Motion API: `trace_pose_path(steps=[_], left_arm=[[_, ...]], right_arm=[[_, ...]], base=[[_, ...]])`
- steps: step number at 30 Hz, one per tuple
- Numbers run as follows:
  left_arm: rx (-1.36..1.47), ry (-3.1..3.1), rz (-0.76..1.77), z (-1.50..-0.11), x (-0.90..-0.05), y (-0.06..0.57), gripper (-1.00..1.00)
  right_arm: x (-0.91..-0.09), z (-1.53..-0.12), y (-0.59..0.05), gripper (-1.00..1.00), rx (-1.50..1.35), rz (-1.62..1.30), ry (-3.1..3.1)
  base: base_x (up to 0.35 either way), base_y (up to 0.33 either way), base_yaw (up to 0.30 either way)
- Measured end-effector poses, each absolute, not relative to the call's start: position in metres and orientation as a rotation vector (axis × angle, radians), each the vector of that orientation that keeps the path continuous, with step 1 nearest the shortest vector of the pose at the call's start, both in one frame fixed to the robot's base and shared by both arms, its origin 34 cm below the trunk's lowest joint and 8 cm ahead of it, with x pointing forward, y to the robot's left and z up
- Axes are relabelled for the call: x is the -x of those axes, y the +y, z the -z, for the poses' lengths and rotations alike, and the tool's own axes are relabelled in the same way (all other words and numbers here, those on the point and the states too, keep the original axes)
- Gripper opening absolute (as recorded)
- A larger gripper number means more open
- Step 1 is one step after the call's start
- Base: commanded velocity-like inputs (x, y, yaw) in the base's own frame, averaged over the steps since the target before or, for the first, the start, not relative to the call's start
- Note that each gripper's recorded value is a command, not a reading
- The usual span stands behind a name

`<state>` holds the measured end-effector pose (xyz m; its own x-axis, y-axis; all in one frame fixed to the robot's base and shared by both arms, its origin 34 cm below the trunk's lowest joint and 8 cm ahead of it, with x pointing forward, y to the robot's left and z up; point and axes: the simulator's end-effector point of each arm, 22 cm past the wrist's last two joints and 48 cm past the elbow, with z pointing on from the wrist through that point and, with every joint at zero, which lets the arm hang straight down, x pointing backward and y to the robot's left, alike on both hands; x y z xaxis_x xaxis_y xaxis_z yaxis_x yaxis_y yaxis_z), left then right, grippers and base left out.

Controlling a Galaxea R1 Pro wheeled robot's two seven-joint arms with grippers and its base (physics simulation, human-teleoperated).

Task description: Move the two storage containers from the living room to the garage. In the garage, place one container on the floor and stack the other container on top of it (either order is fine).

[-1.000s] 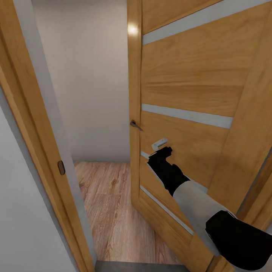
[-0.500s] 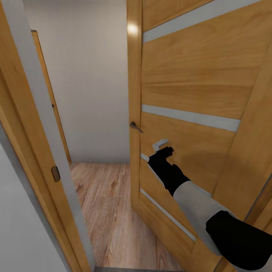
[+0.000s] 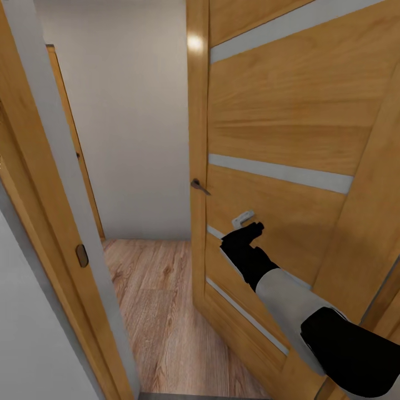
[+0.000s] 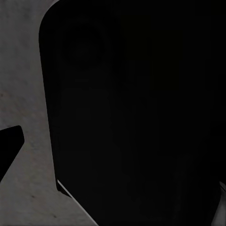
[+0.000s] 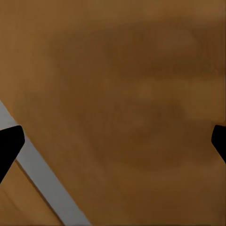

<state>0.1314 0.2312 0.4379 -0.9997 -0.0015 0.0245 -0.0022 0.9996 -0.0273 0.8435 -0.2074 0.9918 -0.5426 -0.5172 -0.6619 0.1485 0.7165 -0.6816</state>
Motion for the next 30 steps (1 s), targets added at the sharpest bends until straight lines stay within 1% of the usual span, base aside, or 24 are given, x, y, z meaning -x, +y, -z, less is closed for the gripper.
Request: trace_pose_path(steps=[13,16,19,25,30], left_arm=[[-0.003,-3.117,-0.044,-0.438,-0.131,0.231,1.0],[0.001,-3.117,-0.051,-0.438,-0.131,0.23,1.0],[0.002,-3.117,-0.053,-0.438,-0.131,0.23,1.0],[0.002,-3.117,-0.054,-0.438,-0.131,0.23,1.0],[0.002,-3.116,-0.054,-0.438,-0.131,0.23,1.0]], right_arm=[[-0.847,-0.985,-0.223,1.0,0.279,0.876,1.978],[-0.846,-0.983,-0.229,1.0,0.277,0.885,1.985],[-0.847,-0.983,-0.249,1.0,0.256,0.902,1.984],[-0.848,-0.981,-0.248,1.0,0.25,0.888,1.989],[-0.848,-0.981,-0.247,1.0,0.249,0.883,1.991]], base=[[0.006,0.0,0.0],[0.195,0.0,0.0],[0.284,0.0,0.0],[0.277,0.0,0.0],[0.084,0.0,0.0]])
